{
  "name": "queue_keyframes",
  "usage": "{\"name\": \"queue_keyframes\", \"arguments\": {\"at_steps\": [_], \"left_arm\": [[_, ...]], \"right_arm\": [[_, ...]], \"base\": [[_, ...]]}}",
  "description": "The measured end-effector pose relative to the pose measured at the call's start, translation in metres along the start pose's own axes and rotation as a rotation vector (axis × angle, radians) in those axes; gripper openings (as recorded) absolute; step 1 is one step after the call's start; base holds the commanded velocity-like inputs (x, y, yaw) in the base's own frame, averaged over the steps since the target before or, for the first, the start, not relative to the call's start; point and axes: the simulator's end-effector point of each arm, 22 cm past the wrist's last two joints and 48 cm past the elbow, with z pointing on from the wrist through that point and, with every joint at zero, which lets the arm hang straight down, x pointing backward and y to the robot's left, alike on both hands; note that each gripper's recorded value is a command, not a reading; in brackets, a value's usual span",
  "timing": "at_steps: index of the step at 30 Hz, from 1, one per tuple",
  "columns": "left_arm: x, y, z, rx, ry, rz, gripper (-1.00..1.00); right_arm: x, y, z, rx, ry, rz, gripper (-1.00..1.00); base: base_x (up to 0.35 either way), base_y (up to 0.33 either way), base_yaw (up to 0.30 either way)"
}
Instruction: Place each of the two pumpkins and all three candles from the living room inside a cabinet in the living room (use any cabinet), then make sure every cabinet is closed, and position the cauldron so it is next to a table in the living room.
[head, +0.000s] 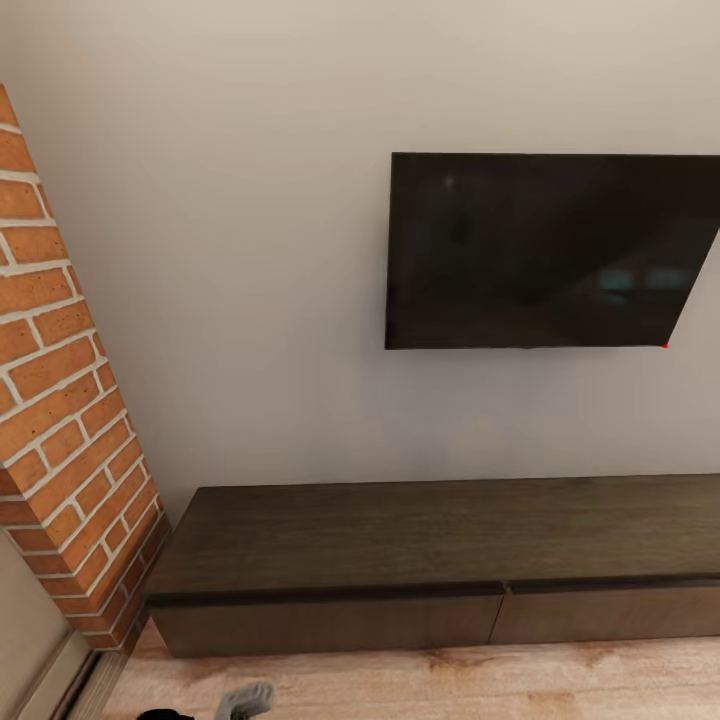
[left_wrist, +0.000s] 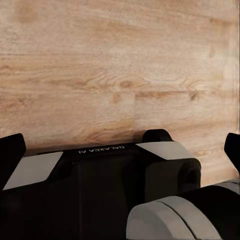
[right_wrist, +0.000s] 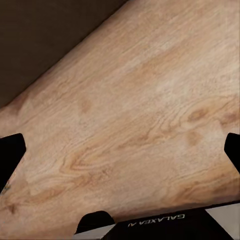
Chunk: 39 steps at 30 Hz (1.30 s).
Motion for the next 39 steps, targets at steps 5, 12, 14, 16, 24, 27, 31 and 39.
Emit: {"name": "queue_keyframes", "arguments": {"at_steps": [5,12,14,16,24,27,31,39], "left_arm": [[-0.005,-0.012,-0.002,0.055,-0.011,-0.032,1.0],[0.0,-0.023,0.002,0.1,0.008,-0.055,1.0],[0.005,-0.029,0.004,0.115,0.022,-0.05,1.0],[0.009,-0.037,0.006,0.136,0.033,-0.047,1.0],[0.013,-0.045,0.001,0.204,0.055,-0.059,1.0],[0.006,-0.074,-0.004,0.292,0.067,-0.042,1.0],[0.006,-0.101,-0.011,0.378,0.112,0.0,1.0],[0.015,-0.128,-0.023,0.478,0.211,0.046,1.0]], "right_arm": [[-0.011,0.023,-0.001,-0.104,-0.024,0.062,1.0],[-0.03,0.041,-0.006,-0.209,-0.073,0.172,1.0],[-0.035,0.045,-0.007,-0.236,-0.088,0.207,1.0],[-0.04,0.05,-0.009,-0.26,-0.103,0.238,1.0],[-0.06,0.053,-0.012,-0.281,-0.194,0.297,1.0],[-0.071,0.051,-0.015,-0.28,-0.251,0.298,1.0],[-0.089,0.051,-0.021,-0.318,-0.312,0.399,1.0],[-0.117,0.051,-0.032,-0.407,-0.382,0.618,1.0]], "base": [[0.0,0.0,0.0],[0.0,0.0,0.0],[0.0,0.0,0.0],[0.0,0.0,0.0],[0.0,0.0,0.0],[0.0,0.0,0.0],[0.0,0.0,0.0],[0.0,0.0,0.0]]}}
